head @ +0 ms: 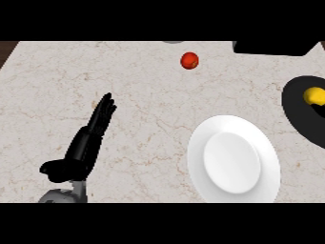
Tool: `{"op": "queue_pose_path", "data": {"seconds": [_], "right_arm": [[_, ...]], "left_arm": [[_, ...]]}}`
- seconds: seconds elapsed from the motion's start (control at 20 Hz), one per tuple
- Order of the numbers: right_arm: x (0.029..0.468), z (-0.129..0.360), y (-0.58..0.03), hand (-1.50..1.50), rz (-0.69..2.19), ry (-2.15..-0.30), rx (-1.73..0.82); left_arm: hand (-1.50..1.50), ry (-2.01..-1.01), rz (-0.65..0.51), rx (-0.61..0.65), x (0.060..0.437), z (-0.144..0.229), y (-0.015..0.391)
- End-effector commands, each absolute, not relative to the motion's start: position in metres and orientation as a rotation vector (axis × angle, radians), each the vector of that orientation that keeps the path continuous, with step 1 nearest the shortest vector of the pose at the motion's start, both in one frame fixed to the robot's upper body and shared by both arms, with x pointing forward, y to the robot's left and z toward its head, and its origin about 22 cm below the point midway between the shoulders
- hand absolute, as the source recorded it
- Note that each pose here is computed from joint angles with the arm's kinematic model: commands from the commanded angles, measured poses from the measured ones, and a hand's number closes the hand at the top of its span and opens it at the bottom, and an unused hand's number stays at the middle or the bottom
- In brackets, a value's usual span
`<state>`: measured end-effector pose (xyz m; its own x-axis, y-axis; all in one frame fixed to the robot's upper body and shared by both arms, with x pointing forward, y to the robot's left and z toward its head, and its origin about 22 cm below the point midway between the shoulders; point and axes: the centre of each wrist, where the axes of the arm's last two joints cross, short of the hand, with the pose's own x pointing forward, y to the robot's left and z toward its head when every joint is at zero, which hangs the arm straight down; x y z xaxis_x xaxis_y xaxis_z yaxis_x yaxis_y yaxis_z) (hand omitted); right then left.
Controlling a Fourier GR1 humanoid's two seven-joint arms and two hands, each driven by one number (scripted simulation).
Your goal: Pick the lemon from the plate and place it in the pan
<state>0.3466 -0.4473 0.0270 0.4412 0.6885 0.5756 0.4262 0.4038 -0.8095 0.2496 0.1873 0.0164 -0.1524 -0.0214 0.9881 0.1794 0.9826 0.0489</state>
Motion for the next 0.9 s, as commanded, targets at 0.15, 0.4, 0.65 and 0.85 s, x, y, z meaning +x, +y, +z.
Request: {"op": "queue_pose_path", "data": {"seconds": [0.15, 0.4, 0.65, 0.85], "right_arm": [[0.347, 0.009, -0.438, -1.5, 0.243, -1.216, -0.977], [0.364, 0.031, -0.432, -1.5, 0.017, -1.417, -0.996], [0.343, 0.028, -0.46, -1.5, -0.127, -1.537, -0.924], [0.33, 0.04, -0.484, -1.5, -0.222, -1.553, -0.814]], "left_arm": [[0.0, -1.73, -0.176, -0.104, 0.257, 0.019, 0.19], [0.0, -1.732, -0.162, -0.102, 0.251, 0.011, 0.188], [0.0, -1.71, -0.129, -0.103, 0.25, 0.009, 0.189], [0.0, -1.72, -0.156, -0.089, 0.243, 0.014, 0.191]]}}
